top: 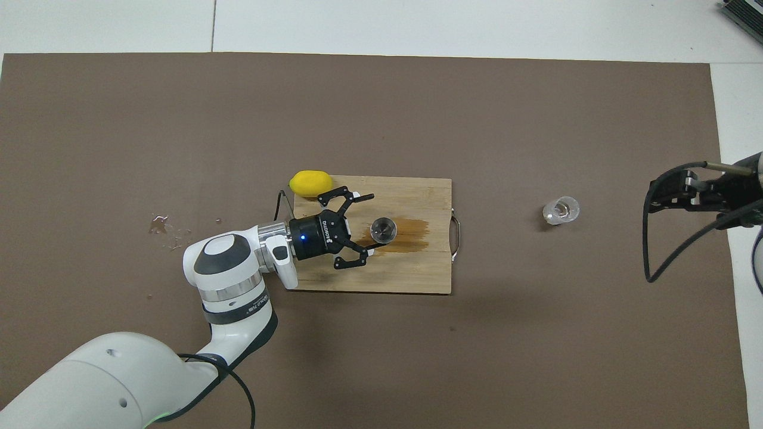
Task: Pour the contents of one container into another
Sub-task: 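Withdraw the left gripper while the right gripper reaches the clear glass, then grasp the clear glass with the right gripper and lift it, then carry the clear glass with the right gripper over the cup, then tilt the clear glass with the right gripper to pour into the cup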
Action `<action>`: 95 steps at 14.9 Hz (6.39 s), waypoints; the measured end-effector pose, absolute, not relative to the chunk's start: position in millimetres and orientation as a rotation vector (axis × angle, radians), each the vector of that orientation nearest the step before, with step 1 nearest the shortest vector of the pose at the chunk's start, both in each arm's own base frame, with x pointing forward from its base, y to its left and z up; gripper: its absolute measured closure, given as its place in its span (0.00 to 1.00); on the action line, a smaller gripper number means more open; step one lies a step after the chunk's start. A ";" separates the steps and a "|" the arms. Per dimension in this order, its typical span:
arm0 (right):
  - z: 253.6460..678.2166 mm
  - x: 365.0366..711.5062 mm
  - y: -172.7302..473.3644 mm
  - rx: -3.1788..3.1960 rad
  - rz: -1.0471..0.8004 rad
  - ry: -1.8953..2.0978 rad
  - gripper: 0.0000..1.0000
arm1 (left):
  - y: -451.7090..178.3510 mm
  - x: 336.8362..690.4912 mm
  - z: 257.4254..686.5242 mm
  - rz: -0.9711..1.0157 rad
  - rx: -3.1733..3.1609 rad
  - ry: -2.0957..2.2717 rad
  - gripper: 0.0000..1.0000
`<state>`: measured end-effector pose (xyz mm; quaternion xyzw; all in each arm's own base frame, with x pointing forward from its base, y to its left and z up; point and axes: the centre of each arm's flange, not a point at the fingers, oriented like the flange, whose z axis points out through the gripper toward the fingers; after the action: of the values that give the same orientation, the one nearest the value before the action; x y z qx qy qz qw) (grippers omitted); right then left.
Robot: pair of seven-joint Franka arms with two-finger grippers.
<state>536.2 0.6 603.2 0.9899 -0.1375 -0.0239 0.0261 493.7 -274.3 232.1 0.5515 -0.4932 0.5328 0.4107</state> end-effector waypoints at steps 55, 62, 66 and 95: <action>267.7 592.0 -93.8 2.590 -0.842 -2.361 0.00 | 28.9 573.9 611.3 -0.127 2.875 -0.977 0.00; 255.6 584.9 -80.3 2.560 -0.925 -2.391 0.15 | 10.7 574.3 614.5 -0.154 3.084 -0.420 0.00; 257.1 586.4 -79.9 2.542 -0.952 -2.450 0.49 | 10.8 573.3 616.6 -0.150 3.105 -0.285 0.00; 434.9 560.2 297.4 2.424 -0.236 -2.294 0.49 | -10.9 564.1 638.2 -0.138 3.184 -0.352 0.00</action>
<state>560.2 297.4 434.9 0.7207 -0.6821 -0.0702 -0.1016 564.1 -10.9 638.2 0.9925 -0.1097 -0.0431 -0.0325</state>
